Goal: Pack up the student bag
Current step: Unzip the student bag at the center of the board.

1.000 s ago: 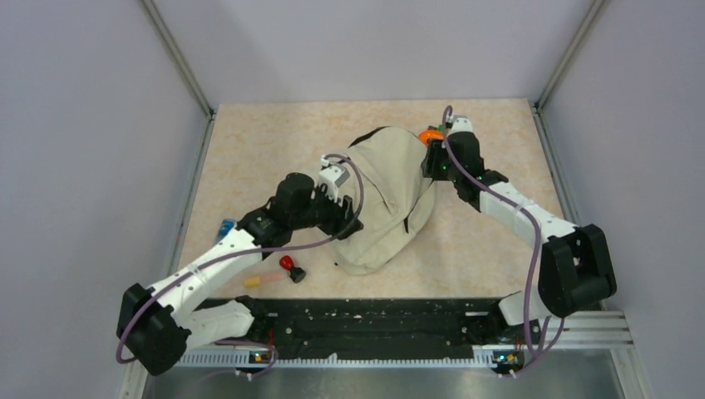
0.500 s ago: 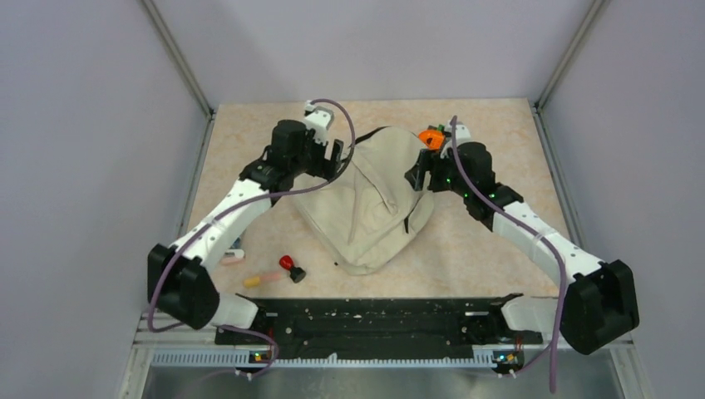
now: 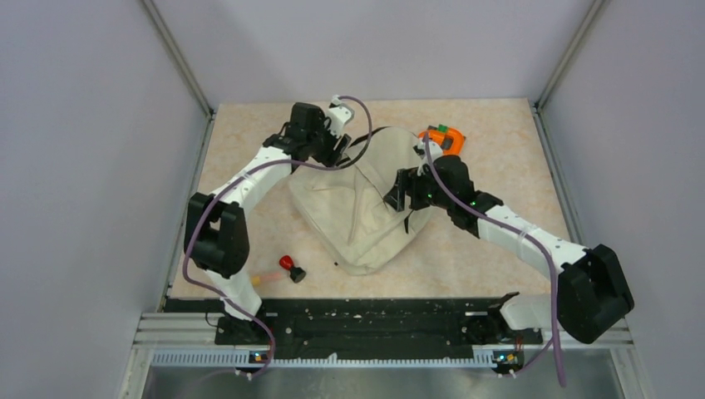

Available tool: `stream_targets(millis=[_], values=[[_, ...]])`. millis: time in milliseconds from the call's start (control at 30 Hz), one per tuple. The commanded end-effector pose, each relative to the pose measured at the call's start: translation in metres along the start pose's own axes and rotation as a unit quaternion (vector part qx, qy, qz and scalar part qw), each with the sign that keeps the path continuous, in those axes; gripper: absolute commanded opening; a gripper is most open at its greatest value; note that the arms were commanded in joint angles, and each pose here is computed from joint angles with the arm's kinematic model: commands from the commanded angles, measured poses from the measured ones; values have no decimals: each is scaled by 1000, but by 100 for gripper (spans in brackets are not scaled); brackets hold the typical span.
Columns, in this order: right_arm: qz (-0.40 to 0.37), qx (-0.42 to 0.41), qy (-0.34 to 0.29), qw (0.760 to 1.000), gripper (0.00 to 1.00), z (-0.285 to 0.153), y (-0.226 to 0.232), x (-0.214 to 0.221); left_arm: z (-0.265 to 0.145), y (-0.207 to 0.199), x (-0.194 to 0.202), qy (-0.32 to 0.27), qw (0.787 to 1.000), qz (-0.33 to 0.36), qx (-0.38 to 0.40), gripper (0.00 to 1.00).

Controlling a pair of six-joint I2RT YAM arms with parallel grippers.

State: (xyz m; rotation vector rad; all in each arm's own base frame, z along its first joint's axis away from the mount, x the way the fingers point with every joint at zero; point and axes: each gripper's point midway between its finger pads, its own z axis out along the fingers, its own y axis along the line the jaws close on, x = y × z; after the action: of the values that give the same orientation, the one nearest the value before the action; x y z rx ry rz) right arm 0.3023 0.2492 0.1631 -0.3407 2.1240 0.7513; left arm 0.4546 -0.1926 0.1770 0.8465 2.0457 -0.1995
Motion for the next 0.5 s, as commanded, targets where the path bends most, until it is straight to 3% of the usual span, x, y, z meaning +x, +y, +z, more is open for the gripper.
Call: stream_targets(millis=[0, 300, 467], values=[[-2, -21, -26, 999, 76, 3, 11, -13, 4, -4, -12, -16, 999, 29, 25, 67], [7, -25, -11, 1000, 76, 11, 11, -4, 17, -19, -4, -13, 998, 23, 62, 68], [9, -24, -7, 1000, 75, 13, 9, 0, 23, -20, -1, 3, 997, 28, 69, 57]])
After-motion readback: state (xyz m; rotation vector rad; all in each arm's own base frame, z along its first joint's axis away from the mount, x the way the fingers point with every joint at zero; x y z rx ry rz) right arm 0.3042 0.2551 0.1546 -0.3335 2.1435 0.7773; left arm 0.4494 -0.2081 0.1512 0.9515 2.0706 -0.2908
